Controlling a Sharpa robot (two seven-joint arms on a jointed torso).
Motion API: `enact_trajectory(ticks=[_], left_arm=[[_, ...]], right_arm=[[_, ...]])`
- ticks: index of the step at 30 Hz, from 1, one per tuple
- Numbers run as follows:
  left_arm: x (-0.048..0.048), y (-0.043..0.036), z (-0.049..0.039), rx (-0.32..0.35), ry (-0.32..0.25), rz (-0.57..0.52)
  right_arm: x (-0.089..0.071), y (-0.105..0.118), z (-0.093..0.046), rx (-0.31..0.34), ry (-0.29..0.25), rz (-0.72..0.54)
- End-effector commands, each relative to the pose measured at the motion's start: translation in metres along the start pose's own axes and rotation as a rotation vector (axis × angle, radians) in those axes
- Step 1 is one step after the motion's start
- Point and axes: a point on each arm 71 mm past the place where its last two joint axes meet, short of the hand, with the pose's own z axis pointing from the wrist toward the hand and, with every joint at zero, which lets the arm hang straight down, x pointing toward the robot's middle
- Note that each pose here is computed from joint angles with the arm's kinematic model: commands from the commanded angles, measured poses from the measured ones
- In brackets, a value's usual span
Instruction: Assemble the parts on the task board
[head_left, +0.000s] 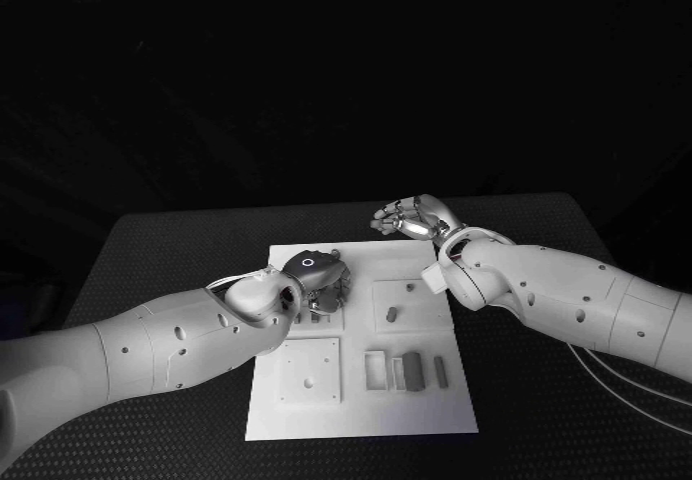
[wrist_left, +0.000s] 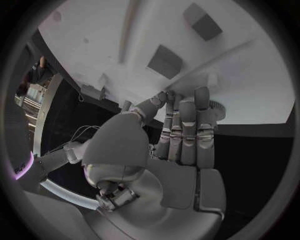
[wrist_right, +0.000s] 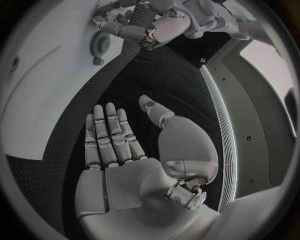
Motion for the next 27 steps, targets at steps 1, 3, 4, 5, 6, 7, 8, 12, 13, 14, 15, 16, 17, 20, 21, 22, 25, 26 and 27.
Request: enact_trajectory(ticks=[1, 3, 4, 5, 6, 7, 8, 12, 13, 14, 15, 16, 17, 20, 21, 22, 25, 26, 27], left_arm=[[0.0083, -0.0037, -0.0021, 0.022, 0.037, 0.002], [0.0076, -0.0033, -0.0023, 0.022, 0.027, 0.002], [0.0073, -0.003, -0.0025, 0.022, 0.023, 0.001], [0.007, -0.0028, -0.0027, 0.023, 0.018, 0.001], [0.0067, -0.0027, -0.003, 0.023, 0.014, 0.001], [0.0063, -0.0024, -0.0034, 0.024, 0.008, 0.0], [0.0059, -0.0023, -0.0037, 0.025, 0.003, -0.001], [0.0045, -0.0013, -0.0046, 0.029, -0.016, -0.002], [0.0042, -0.0009, -0.0048, 0.029, -0.02, -0.002], [0.0041, -0.0005, -0.0051, 0.029, -0.022, -0.002], [0.0038, 0.0, -0.0054, 0.028, -0.026, -0.003], [0.0035, 0.0004, -0.0058, 0.029, -0.029, -0.003], [0.0033, 0.0007, -0.0062, 0.029, -0.032, -0.004], [0.0026, 0.0013, -0.0072, 0.029, -0.037, -0.005], [0.002, 0.0012, -0.0074, 0.03, -0.04, -0.006], [0.0014, 0.0011, -0.0076, 0.031, -0.043, -0.007], [-0.0007, 0.0018, -0.0084, 0.029, -0.05, -0.01], [-0.0011, 0.002, -0.0089, 0.029, -0.05, -0.011], [-0.0014, 0.0022, -0.0095, 0.028, -0.05, -0.012]], right_arm=[[0.0013, 0.0013, 0.0001, -0.014, 0.01, 0.001], [0.0012, 0.0013, 0.0001, -0.014, 0.01, 0.001], [0.0011, 0.0012, 0.0001, -0.014, 0.009, 0.001], [0.001, 0.0011, 0.0001, -0.014, 0.009, 0.001], [0.001, 0.0012, 0.0001, -0.014, 0.009, 0.001], [0.001, 0.0012, 0.0001, -0.014, 0.009, 0.001], [0.001, 0.0012, 0.0001, -0.014, 0.009, 0.001], [0.0011, 0.0012, 0.0002, -0.015, 0.008, 0.001], [0.001, 0.0012, 0.0002, -0.015, 0.008, 0.001], [0.001, 0.0012, 0.0002, -0.015, 0.008, 0.001], [0.001, 0.0012, 0.0002, -0.015, 0.008, 0.001], [0.001, 0.0012, 0.0002, -0.015, 0.008, 0.001], [0.0009, 0.0011, 0.0002, -0.015, 0.008, 0.001], [0.0009, 0.001, 0.0002, -0.015, 0.008, 0.001], [0.0008, 0.001, 0.0003, -0.015, 0.008, 0.001], [0.0008, 0.001, 0.0003, -0.015, 0.008, 0.001], [0.0008, 0.0009, 0.0003, -0.015, 0.007, 0.0], [0.001, 0.001, 0.0004, -0.015, 0.008, 0.001], [0.001, 0.001, 0.0004, -0.015, 0.008, 0.001]])
